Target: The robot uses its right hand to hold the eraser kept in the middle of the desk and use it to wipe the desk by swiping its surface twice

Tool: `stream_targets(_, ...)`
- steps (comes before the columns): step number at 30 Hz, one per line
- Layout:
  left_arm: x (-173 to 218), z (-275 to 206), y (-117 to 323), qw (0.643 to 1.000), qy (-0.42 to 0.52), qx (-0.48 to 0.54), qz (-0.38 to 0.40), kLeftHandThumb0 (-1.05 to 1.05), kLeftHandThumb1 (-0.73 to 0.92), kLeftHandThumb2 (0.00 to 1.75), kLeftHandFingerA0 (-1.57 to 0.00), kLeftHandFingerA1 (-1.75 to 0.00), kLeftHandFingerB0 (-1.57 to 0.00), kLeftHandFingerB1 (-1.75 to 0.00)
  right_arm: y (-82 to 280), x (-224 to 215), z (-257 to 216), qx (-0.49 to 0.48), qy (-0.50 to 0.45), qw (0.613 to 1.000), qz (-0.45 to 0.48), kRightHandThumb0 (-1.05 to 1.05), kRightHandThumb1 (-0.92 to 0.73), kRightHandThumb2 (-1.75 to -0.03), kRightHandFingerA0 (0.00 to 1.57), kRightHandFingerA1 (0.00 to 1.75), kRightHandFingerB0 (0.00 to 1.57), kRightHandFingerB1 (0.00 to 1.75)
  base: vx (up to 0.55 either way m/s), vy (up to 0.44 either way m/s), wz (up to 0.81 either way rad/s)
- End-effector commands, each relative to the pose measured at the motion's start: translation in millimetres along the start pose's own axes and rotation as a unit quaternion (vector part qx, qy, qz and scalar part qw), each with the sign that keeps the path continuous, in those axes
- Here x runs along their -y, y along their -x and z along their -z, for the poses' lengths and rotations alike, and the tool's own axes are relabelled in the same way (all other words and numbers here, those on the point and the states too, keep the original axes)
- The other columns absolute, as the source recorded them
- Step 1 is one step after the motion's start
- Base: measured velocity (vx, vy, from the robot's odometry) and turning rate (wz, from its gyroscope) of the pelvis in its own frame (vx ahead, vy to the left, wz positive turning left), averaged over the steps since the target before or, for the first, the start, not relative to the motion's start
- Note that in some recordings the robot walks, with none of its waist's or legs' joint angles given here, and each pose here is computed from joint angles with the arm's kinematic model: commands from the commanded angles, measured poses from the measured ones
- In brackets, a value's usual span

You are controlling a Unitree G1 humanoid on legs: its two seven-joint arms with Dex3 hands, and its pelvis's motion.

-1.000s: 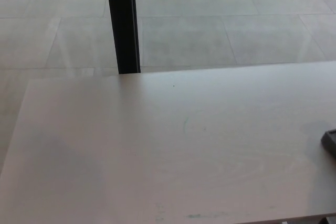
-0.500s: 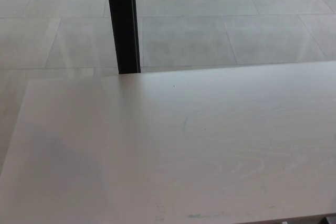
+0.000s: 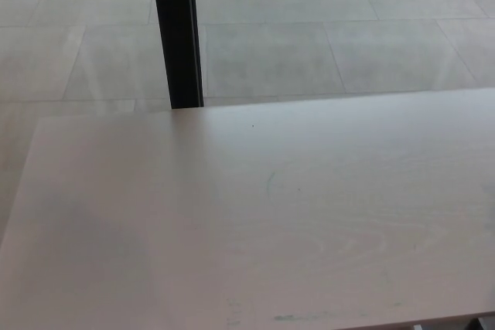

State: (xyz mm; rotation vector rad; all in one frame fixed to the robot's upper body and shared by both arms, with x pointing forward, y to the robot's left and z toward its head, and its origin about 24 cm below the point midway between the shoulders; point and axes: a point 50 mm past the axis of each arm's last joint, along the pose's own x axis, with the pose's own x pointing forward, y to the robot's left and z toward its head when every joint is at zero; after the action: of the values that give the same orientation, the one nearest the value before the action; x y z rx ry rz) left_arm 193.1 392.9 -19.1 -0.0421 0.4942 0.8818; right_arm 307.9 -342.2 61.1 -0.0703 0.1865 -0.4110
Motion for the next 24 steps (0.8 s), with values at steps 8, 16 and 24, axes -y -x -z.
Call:
stream_targets(8,-7,1,0,1.000,0.005,0.003,-0.009,-0.63,0.71,0.59,-0.45,-1.09,-0.45,-0.79,-3,4,-94,0.116,-0.109,0.980,-0.121,-0.76,-0.60,-0.96,0.30,0.51,0.05,0.29,0.00,0.000,0.00)
stream_targets(16,-8,1,0,1.000,-0.007,0.003,-0.012,-0.67,0.73,0.61,-0.46,-1.07,-0.45,-0.83,13,73,-135,0.191,-0.113,0.975,-0.021,-0.74,-0.79,-0.64,0.38,0.39,0.18,0.27,0.00,0.000,0.00)
stream_targets(24,-12,2,0,1.000,-0.002,0.004,-0.016,-0.69,0.72,0.60,-0.48,-1.10,-0.49,-0.86,69,168,-101,0.182,-0.124,0.963,0.156,-0.82,-0.63,-0.99,0.44,0.59,0.19,0.49,0.00,0.000,0.00)
